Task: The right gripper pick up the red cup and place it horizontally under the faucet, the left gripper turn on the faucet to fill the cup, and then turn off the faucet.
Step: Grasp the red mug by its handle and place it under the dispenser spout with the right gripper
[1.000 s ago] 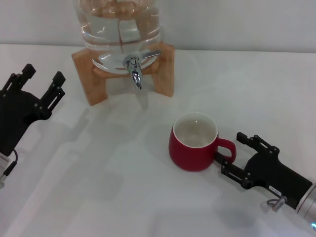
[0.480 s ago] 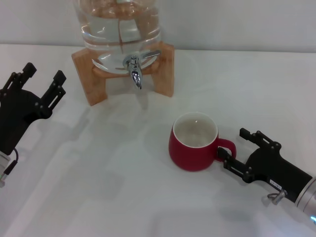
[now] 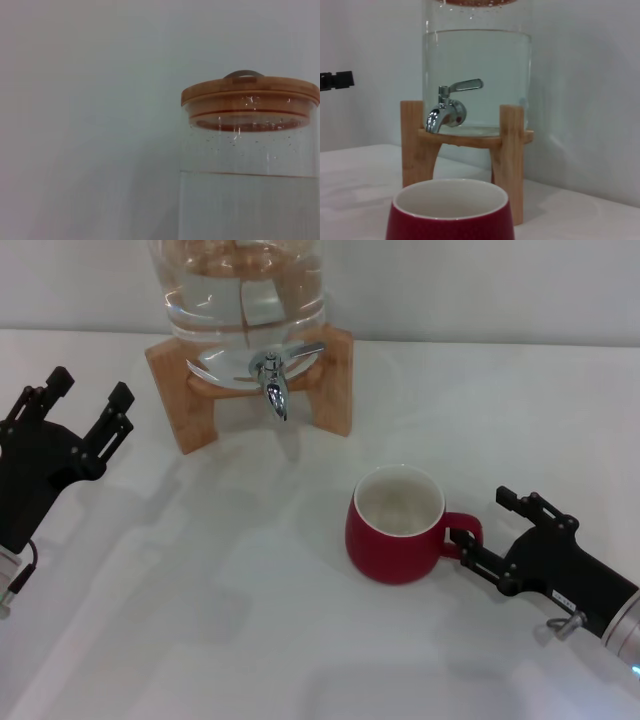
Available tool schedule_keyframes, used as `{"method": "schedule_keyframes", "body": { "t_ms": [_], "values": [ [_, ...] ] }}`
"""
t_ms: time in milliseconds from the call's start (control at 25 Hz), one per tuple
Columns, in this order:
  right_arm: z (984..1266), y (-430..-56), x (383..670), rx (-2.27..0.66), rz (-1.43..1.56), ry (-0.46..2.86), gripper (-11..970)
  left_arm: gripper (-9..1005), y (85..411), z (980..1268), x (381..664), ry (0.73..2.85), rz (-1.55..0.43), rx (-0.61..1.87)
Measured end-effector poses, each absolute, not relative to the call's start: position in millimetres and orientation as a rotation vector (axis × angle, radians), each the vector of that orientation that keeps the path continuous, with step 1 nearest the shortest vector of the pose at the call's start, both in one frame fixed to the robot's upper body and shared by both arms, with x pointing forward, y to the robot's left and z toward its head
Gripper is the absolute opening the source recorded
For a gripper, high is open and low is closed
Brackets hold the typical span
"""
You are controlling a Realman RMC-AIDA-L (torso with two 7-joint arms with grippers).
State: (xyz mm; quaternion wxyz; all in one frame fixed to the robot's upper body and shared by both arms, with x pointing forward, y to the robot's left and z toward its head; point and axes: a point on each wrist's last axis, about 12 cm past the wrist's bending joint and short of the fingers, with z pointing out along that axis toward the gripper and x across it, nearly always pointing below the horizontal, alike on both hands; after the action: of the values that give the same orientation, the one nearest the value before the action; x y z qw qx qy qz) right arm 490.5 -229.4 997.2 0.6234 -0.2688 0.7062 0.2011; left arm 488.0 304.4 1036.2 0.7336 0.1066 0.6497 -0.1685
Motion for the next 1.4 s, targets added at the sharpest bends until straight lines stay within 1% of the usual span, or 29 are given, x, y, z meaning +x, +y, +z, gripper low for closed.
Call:
{"method": "schedule_keyframes", "body": {
  "t_ms": [320,600,1400],
  "values": [
    [997.9,-232.6,495.0,-0.584,0.438,1.634,708,756,304.6,1035.4,488.5,1.437,-0.367,0.233],
    [998.9,-228.0,499.3,-0.568,0.438,1.645,692,757,304.5,1035.3,489.1,1.439,-0.366,0.233],
    [1001.0,-228.0,502.9,-0.555,0.433,1.641,647,756,304.6,1034.9,488.9,1.441,-0.366,0.232]
  ]
}}
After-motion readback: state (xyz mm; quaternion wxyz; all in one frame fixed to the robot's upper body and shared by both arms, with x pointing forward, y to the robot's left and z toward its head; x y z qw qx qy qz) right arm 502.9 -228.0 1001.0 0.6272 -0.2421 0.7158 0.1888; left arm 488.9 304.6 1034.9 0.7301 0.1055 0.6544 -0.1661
